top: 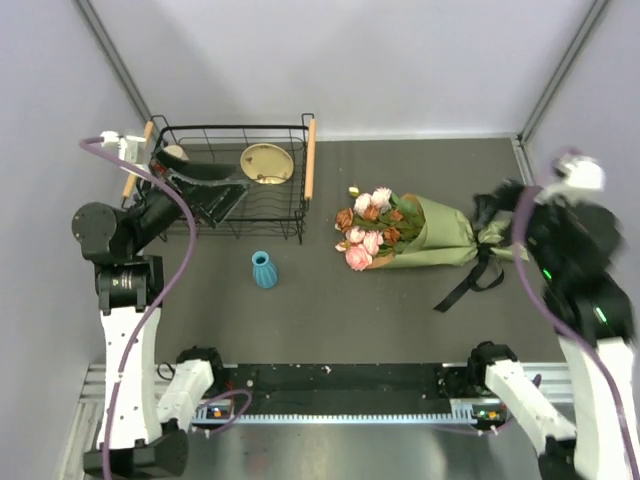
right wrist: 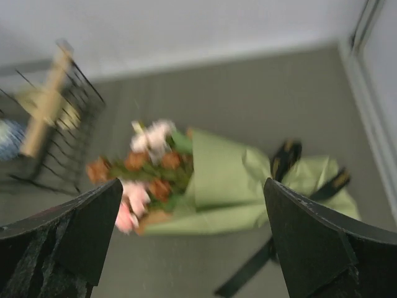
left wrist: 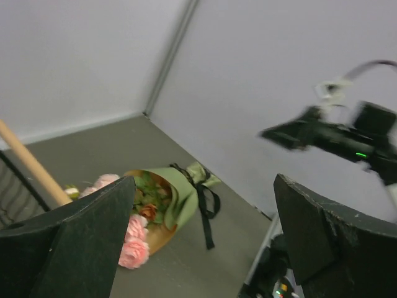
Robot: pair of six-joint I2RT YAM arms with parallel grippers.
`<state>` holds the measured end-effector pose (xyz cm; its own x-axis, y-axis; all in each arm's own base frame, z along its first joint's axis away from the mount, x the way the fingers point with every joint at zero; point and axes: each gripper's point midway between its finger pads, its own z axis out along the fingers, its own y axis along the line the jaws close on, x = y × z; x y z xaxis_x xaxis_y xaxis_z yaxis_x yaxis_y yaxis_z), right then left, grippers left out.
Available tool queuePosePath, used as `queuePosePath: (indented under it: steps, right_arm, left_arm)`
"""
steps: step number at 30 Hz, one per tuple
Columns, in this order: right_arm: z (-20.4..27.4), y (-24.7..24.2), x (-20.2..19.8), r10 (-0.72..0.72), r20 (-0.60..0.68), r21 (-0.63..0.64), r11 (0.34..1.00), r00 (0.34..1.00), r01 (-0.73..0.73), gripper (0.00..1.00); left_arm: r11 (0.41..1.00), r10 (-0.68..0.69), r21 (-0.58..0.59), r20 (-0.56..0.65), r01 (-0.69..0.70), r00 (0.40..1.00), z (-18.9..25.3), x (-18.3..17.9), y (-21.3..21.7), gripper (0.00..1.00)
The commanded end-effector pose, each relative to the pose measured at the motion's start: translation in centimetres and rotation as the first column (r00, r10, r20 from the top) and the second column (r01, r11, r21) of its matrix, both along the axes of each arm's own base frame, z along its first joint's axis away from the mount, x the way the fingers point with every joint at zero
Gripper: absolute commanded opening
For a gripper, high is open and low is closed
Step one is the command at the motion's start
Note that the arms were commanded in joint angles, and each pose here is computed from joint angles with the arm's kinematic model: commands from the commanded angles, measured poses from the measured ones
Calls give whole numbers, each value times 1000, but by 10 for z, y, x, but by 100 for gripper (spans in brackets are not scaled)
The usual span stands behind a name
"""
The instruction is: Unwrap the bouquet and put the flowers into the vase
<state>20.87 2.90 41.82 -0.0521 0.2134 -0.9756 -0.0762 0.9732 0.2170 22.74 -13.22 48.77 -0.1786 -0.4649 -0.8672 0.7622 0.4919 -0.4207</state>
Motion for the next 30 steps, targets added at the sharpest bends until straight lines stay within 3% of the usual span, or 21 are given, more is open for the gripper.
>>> queuePosePath:
  steps: [1, 7, 13, 16, 19, 25, 30]
  right_arm:
    - [-107, 7, 43, -28, -374, 6, 999, 927, 33, 99]
    - [-129, 25, 64, 44, -406, 72, 997, 913, -15, 99]
    - [-157, 29, 90, 26, -439, 105, 994, 898, 22, 99]
    - [-175, 13, 101, -45, -485, 71, 993, 874, 91, 99]
    - [-197, -7, 113, -89, -552, 133, 972, 829, 192, 98]
    - [-221, -48, 125, -162, -573, 197, 924, 803, 327, 92]
    - [-253, -71, 141, -196, -621, 195, 899, 759, 391, 75]
  left_arm:
    - [991, -130, -21, -78, 129, 988, -20, -9, -38, 99]
    - [963, -255, 35, -204, 267, 945, -87, 3, -115, 99]
    - [923, -308, 154, -258, 354, 916, -139, 3, -188, 99]
    - [887, -340, 216, -293, 409, 894, -164, -1, -225, 93]
    - [832, -377, 279, -348, 479, 858, -200, -10, -260, 89]
    - [706, -386, 404, -470, 582, 794, -274, -18, -316, 84]
    - [655, -346, 461, -521, 598, 780, -319, -8, -341, 71]
